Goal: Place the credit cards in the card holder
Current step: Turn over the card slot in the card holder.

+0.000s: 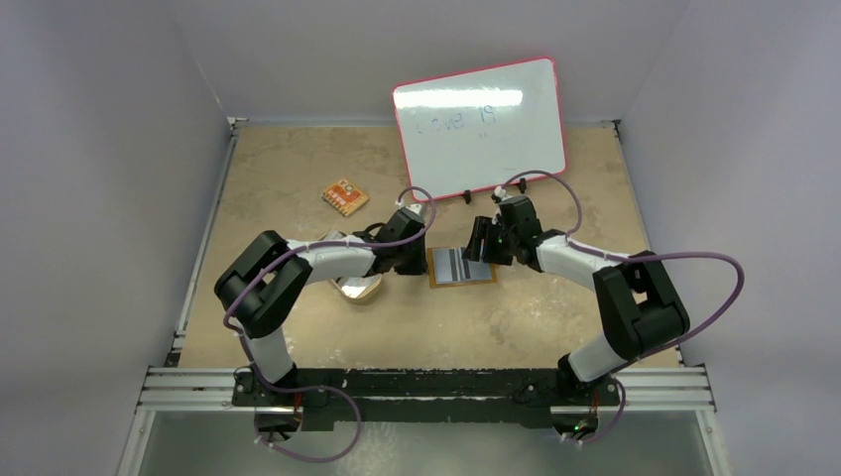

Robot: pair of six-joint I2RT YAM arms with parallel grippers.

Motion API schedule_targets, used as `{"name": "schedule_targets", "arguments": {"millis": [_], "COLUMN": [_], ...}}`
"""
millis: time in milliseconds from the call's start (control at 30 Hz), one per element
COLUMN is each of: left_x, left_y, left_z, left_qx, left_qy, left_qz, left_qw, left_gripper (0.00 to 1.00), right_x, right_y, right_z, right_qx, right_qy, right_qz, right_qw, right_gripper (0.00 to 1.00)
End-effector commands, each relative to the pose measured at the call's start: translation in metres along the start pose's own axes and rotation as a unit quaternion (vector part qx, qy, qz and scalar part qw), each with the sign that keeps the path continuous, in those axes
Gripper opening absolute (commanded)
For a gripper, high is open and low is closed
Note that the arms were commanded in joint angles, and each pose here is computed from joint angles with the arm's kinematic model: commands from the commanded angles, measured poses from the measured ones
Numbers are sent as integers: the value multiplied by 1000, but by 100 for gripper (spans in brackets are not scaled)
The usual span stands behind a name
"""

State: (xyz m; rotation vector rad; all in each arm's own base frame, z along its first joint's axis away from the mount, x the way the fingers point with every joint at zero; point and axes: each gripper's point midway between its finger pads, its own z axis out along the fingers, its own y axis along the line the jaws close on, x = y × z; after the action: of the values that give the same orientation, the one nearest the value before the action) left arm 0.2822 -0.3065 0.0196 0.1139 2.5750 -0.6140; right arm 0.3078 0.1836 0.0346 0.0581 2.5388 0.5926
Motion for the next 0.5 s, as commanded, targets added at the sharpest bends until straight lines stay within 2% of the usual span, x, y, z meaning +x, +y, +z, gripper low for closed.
{"name": "schedule_targets", "arguments": {"millis": [0,467], "left_x": [4,7], "left_y": [-2,1], "left_z": [1,3], "left_qx": [9,4], "left_qy": [4,8], "left_qz": [-7,-3], "left_qw": [1000,1000], "left_gripper": [4,4], "right_x": [3,-8], "right_y": [13,37], "right_z": [-6,-19], "right_qx": [-38,-109], "right_qy": [3,-8], "right_qz": [3,5], "right_qw": [999,994], "right_gripper": [61,61]}}
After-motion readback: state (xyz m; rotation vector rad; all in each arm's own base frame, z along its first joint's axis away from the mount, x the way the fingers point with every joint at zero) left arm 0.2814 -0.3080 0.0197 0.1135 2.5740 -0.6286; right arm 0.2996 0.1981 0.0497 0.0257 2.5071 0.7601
